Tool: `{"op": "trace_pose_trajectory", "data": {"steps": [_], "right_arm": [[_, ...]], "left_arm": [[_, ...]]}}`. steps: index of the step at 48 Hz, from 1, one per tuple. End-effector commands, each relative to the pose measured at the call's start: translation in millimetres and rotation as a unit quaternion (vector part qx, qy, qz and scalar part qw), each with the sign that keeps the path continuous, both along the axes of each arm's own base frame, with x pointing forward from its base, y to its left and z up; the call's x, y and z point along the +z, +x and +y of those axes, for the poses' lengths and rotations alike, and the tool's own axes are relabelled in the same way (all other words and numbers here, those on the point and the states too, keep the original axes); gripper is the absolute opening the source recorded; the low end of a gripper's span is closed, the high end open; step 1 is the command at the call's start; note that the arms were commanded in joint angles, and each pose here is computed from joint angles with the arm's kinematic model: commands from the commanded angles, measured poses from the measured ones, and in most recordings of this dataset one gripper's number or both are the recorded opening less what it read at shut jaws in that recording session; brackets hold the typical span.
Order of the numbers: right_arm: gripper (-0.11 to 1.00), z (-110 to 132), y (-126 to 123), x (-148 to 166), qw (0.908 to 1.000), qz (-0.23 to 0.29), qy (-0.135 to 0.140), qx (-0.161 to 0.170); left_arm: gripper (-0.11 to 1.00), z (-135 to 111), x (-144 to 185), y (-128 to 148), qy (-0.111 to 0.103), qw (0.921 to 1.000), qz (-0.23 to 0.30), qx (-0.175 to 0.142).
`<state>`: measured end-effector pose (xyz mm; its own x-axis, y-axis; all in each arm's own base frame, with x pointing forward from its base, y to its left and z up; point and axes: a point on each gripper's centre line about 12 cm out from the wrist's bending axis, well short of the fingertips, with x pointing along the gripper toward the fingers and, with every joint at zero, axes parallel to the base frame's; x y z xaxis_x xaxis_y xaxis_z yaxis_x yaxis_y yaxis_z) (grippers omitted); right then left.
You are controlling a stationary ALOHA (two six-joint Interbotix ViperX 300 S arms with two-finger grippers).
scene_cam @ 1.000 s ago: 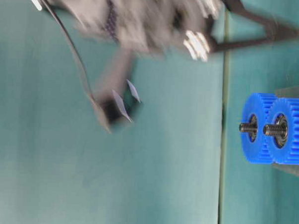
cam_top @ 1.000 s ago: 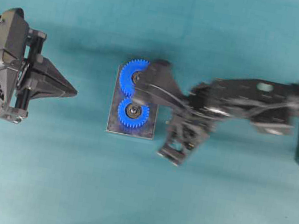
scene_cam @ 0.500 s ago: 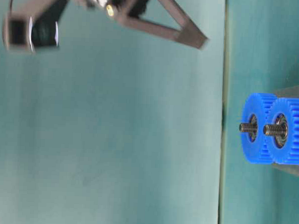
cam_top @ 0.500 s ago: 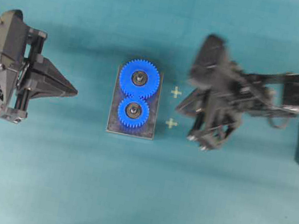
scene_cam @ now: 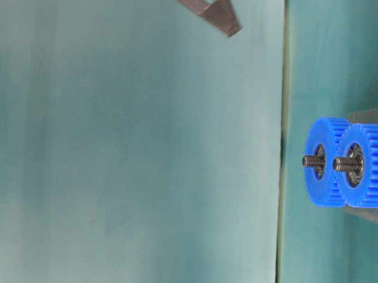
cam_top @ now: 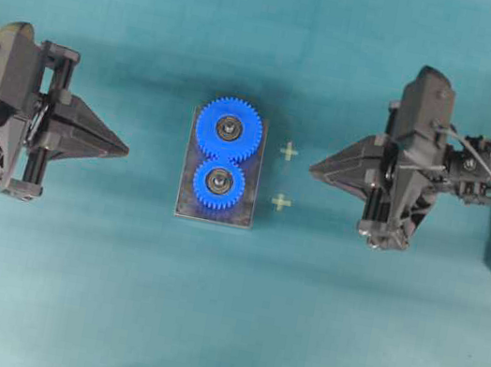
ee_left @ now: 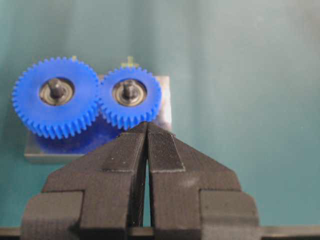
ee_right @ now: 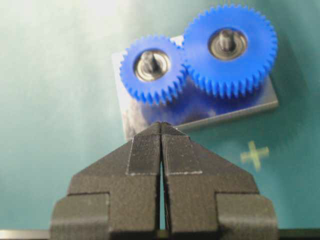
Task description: Fit the small gear onto the shaft.
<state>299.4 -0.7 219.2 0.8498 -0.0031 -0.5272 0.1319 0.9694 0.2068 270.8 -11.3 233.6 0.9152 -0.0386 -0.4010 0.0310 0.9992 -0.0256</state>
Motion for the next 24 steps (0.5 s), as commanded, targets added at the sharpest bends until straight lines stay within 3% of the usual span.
{"op": "trace_pose_trajectory", "data": {"steps": [1, 11, 24], "right_arm": [[-0.01, 1.6, 5.9, 4.6, 0.9995, -0.025, -0.017, 0.013], [-0.01, 1.7, 13.4, -5.5, 0.9997, -0.008, -0.019, 0.015], [-0.01, 0.1, 23.7, -16.6, 0.9979, 0.060, -0.021, 0.012]], "left_arm": [[0.00, -0.6, 11.8, 4.6, 0.000, 0.9998, -0.019, -0.001], [0.00, -0.7, 12.1, 5.5, 0.000, 0.9998, -0.019, -0.001], [0.00, -0.7, 13.0, 6.2, -0.001, 0.9998, -0.021, -0.001]]}}
